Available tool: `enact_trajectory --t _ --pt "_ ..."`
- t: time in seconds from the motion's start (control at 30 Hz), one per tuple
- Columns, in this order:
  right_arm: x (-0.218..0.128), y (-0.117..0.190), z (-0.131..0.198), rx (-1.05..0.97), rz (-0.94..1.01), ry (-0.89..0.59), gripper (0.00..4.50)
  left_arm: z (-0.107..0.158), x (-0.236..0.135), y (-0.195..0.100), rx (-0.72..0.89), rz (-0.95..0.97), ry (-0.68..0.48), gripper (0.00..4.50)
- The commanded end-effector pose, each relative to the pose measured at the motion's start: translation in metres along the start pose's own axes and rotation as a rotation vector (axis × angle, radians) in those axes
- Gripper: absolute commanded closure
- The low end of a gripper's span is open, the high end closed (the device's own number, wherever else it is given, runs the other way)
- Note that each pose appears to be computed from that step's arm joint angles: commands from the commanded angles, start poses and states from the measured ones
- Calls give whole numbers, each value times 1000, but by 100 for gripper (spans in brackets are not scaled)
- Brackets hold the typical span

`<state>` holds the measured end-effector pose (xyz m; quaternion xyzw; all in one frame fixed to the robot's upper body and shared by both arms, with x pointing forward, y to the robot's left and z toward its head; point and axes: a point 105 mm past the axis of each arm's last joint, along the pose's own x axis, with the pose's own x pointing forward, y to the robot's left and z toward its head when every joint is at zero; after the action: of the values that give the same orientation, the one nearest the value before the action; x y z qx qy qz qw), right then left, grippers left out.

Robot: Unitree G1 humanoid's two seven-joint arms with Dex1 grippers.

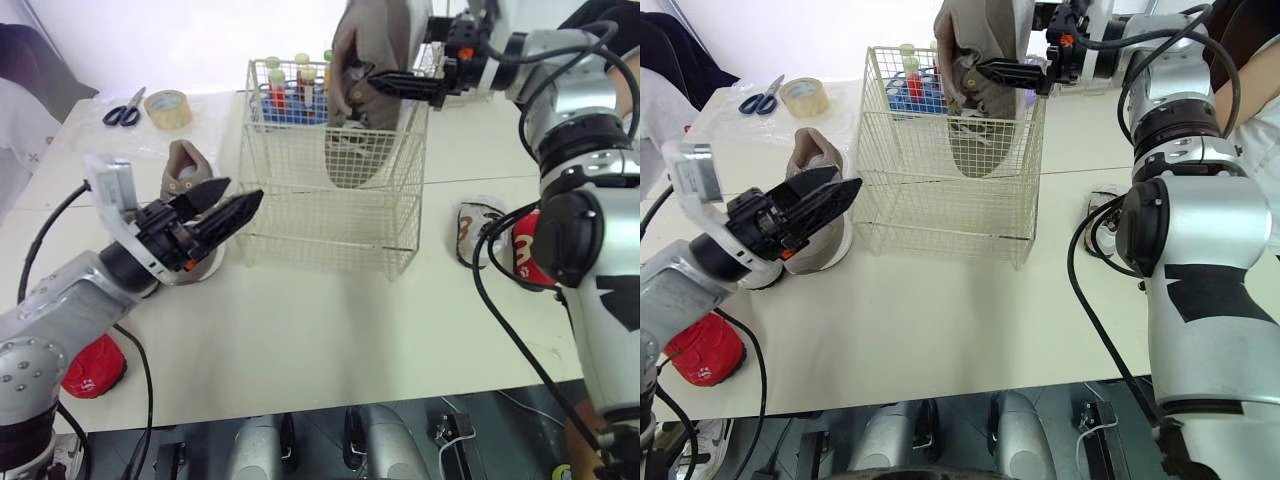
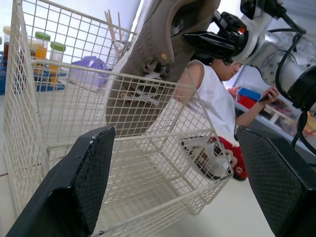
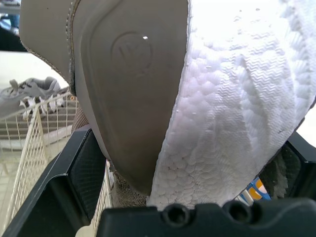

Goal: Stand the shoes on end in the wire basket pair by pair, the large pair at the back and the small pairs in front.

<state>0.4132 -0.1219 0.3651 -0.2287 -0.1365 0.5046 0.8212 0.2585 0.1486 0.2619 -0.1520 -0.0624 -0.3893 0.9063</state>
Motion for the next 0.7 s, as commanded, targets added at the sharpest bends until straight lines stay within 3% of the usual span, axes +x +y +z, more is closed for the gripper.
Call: enact_trajectory --t 0.03,0.2,0.47,0.7 --pt "-1 -2 24 -50 11 -62 11 4 2 -5 25 -11 -11 43" --pt "0 7 21 57 99 -100 11 2 6 -6 19 -17 -11 43" --pt "0 5 14 224 71 -139 11 -1 10 -4 20 -21 -6 43" --pt "-4 -1 12 126 18 -67 11 -2 12 -5 25 -23 -6 43"
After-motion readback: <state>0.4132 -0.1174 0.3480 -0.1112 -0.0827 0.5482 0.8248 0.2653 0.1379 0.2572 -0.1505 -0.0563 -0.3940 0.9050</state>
